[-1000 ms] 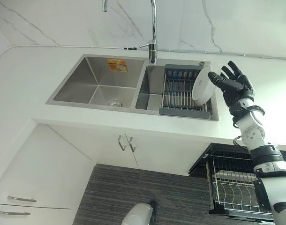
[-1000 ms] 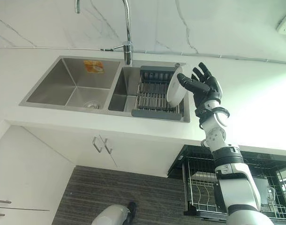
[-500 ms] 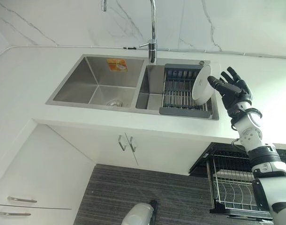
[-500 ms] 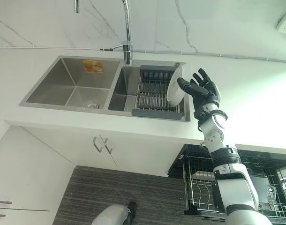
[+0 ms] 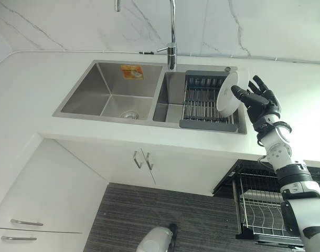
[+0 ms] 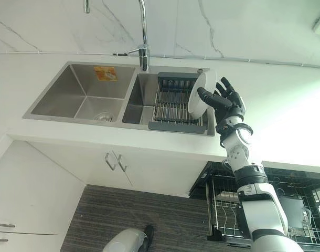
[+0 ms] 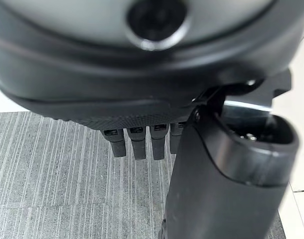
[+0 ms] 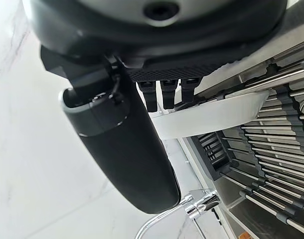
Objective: Place the dishes in the dishwasher.
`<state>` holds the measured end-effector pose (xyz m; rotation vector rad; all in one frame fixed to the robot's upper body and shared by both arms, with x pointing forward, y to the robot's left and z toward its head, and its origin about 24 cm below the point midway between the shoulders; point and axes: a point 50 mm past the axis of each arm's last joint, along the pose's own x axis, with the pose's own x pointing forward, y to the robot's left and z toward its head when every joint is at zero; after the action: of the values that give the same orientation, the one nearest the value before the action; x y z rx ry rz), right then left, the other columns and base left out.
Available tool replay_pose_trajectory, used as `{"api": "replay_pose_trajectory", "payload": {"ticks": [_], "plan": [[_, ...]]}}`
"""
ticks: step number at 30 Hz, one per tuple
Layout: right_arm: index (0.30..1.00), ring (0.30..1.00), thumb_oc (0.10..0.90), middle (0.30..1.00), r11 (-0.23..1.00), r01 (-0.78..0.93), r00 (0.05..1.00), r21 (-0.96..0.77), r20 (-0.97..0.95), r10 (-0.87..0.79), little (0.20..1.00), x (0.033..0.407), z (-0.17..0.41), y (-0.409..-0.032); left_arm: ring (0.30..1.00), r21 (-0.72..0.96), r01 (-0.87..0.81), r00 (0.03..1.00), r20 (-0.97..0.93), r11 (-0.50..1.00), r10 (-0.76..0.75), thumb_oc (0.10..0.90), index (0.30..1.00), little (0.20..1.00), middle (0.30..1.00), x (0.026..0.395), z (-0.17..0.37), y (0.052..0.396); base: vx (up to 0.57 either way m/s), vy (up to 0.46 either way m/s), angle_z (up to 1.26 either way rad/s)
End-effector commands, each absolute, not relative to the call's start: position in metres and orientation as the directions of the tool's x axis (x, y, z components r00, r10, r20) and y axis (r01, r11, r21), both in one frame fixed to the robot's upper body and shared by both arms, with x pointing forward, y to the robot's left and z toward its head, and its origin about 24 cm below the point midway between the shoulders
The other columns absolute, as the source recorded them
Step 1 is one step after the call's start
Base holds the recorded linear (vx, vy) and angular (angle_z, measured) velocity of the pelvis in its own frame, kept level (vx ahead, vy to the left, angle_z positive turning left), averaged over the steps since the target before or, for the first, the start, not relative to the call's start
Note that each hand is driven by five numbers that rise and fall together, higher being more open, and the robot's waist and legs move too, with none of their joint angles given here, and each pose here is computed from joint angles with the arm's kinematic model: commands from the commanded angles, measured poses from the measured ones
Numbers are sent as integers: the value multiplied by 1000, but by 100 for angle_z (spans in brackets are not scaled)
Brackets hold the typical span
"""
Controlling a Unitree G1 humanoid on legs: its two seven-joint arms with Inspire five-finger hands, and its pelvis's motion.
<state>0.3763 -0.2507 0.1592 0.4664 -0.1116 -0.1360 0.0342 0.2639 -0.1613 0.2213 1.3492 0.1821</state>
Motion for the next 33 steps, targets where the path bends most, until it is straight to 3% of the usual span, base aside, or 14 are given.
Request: {"api": "replay_pose_trajectory", "payload": {"ticks": [1,14,29,30,31,32,33], "plan": [[900,900,800,900,900,27,952,435,265,-157,900,382,208,-251,900,359,62,174,-923,931,344,800,900,900,900,18,-151,294,0,0,0],[900,900,800,900,897,38,960,441,233,-156,900,385,199,-248,900,441,105,160,-892,891,423,800,900,900,900,15,-149,302,19,4,1],[900,900,800,900,920,63,957,386,238,-165,900,389,207,-256,900,425,104,168,-899,899,405,800,900,900,900,18,-149,299,2,23,4],[719,719,679,719,923,64,956,379,241,-165,719,389,208,-256,900,423,104,169,-899,900,403,800,900,900,900,18,-150,299,6,28,9],[582,582,588,582,929,62,956,365,245,-160,582,389,208,-256,900,422,105,169,-900,900,402,800,900,900,900,18,-150,299,7,28,6],[564,564,576,564,933,62,955,355,249,-159,564,389,209,-256,900,421,107,170,-900,901,401,800,900,900,900,18,-150,298,8,25,4],[356,356,438,356,936,61,955,347,253,-155,356,389,209,-256,900,420,107,170,-901,901,400,800,900,900,900,17,-150,298,0,0,0]]}}
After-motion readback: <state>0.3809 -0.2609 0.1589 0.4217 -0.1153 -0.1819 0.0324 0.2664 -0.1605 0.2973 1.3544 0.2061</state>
